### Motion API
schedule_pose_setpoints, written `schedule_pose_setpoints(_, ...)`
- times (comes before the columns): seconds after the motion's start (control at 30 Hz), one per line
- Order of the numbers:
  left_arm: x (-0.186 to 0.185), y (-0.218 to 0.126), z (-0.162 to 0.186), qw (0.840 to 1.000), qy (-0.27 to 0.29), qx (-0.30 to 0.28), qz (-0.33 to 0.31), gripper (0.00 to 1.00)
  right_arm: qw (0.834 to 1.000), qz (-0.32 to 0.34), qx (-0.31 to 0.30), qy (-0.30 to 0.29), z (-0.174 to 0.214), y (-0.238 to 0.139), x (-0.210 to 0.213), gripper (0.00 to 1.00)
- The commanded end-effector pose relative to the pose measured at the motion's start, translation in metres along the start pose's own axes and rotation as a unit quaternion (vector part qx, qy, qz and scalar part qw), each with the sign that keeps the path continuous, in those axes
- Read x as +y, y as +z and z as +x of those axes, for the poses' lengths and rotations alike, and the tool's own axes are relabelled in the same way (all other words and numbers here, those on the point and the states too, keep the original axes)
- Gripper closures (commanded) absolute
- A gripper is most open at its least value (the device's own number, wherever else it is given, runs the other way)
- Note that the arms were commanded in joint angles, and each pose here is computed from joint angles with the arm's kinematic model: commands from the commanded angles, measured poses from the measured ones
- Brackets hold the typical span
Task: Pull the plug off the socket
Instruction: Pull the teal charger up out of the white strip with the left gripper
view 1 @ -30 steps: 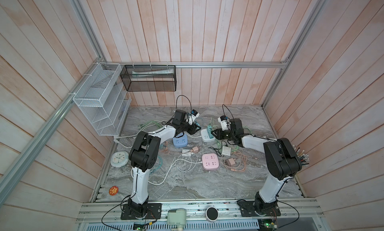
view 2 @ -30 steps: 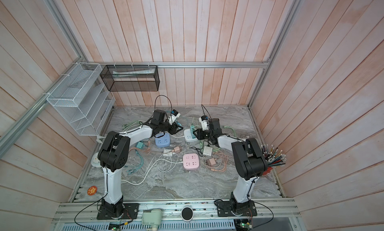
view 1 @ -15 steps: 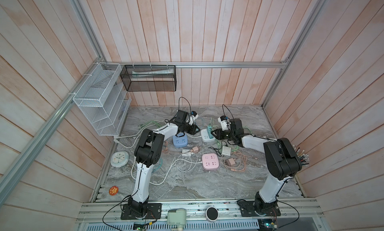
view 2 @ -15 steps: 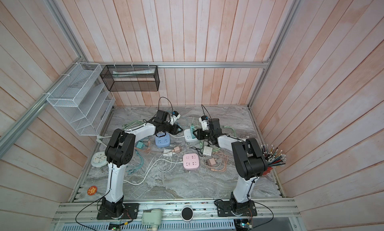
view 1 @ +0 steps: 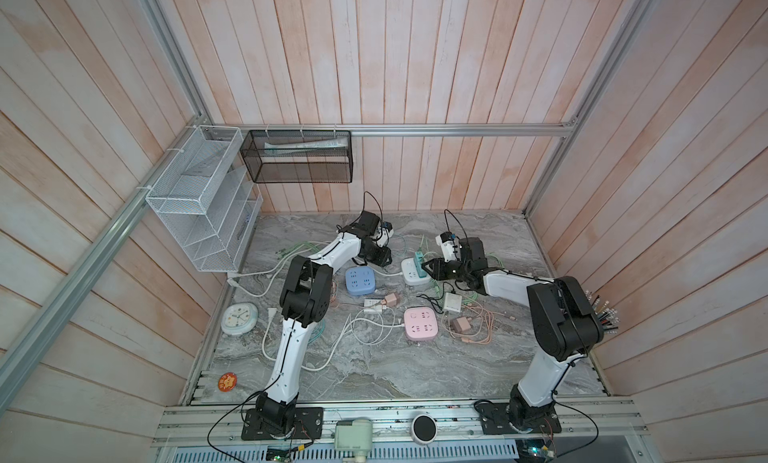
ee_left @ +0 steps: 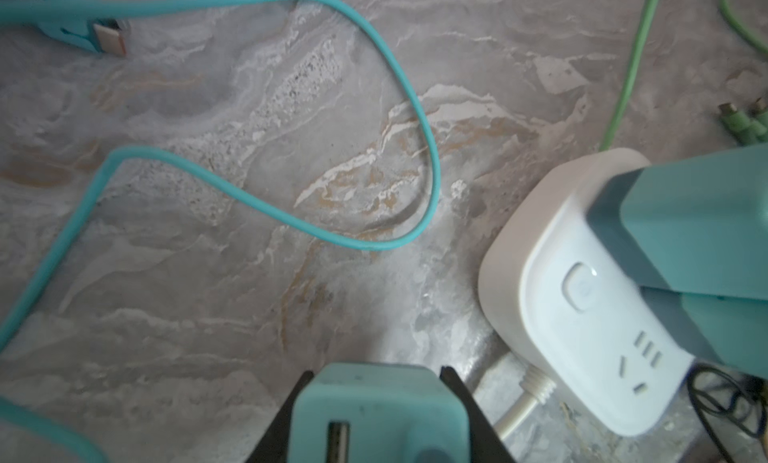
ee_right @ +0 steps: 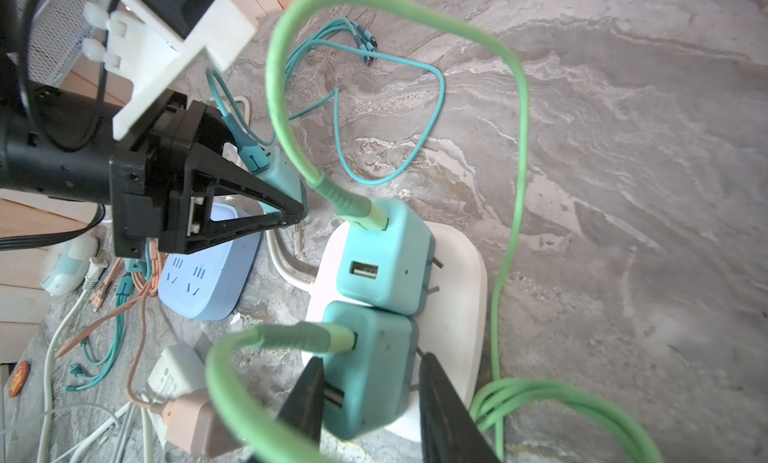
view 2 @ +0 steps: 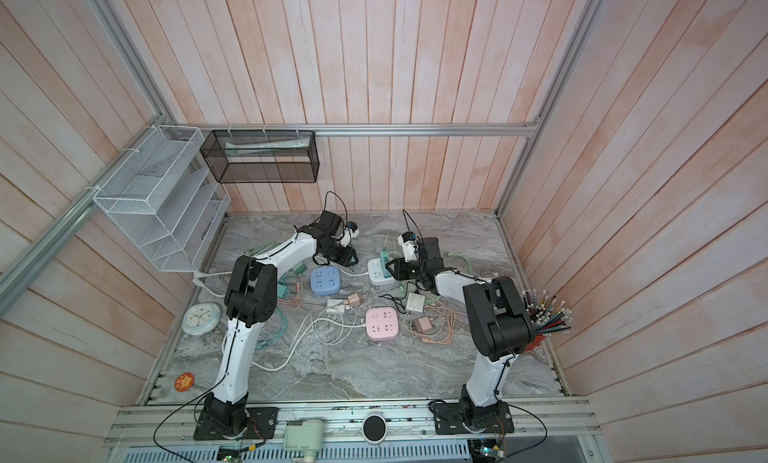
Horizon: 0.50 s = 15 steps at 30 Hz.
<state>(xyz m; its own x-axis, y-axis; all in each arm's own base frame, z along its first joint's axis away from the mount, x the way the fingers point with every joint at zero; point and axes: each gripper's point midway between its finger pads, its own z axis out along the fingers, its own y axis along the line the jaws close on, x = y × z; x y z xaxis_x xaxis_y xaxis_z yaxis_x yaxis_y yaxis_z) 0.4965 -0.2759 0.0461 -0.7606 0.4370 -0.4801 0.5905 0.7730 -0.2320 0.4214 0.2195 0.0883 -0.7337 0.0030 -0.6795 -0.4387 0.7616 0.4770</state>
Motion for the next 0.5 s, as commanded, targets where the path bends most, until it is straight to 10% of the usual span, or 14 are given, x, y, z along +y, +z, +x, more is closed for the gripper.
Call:
schedule_pose_setpoints(0.0,0.005,0.006,0.022,0.999,0.000,0.053,-0.012,0.86,0.994,0.037,0.099,0.041,0.063,0.007,-0.021,0.64)
schedule_pose_setpoints(0.37,0.003,-0.007,0.002,0.999,0.011,0.028,-0.038,0.00,0.995,0.035,0.089,0.037,0.056,0.005,-0.018,0.61)
schedule_pose_setpoints(0.47,0.000,-0.016,-0.008,0.999,0.014,0.014,-0.040,0.00,0.995,0.033,0.085,0.037,0.053,0.004,-0.017,0.60)
